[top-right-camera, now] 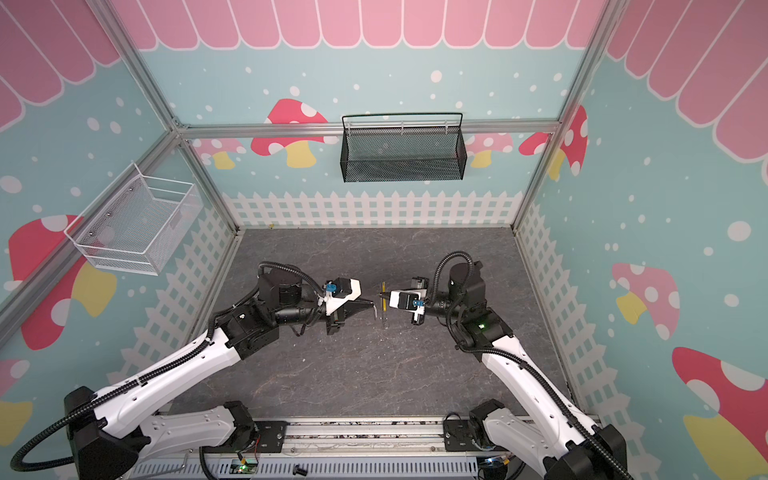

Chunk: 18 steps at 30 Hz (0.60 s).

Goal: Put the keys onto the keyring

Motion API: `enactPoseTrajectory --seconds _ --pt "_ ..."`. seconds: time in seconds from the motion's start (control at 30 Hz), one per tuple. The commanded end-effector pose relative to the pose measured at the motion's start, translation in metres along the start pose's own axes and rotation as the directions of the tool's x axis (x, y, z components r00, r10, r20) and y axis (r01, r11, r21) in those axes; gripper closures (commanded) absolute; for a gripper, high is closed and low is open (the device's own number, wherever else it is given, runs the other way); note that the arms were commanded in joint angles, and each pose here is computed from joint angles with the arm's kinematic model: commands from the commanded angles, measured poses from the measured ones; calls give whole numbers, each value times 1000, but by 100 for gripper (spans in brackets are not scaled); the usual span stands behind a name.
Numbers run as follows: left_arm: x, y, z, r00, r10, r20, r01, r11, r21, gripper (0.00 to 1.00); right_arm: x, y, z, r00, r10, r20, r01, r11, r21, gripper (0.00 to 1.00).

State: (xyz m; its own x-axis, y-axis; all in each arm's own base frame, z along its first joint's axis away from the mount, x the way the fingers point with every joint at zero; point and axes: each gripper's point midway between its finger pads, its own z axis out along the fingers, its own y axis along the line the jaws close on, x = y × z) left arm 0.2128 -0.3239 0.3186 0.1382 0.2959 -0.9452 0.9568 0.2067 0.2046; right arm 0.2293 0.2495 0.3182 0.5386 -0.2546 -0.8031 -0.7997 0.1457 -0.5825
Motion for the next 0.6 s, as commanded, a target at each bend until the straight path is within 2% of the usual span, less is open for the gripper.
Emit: enactPoseTrajectory --seconds 0.0,0.57 --pt "-17 10 0 999 38 31 -36 998 -56 100 -9 4 -1 999 -21 34 22 1000 -11 100" --pt "-14 17 9 999 33 7 -33 996 -81 100 -9 11 -1 999 -35 42 37 999 -35 100"
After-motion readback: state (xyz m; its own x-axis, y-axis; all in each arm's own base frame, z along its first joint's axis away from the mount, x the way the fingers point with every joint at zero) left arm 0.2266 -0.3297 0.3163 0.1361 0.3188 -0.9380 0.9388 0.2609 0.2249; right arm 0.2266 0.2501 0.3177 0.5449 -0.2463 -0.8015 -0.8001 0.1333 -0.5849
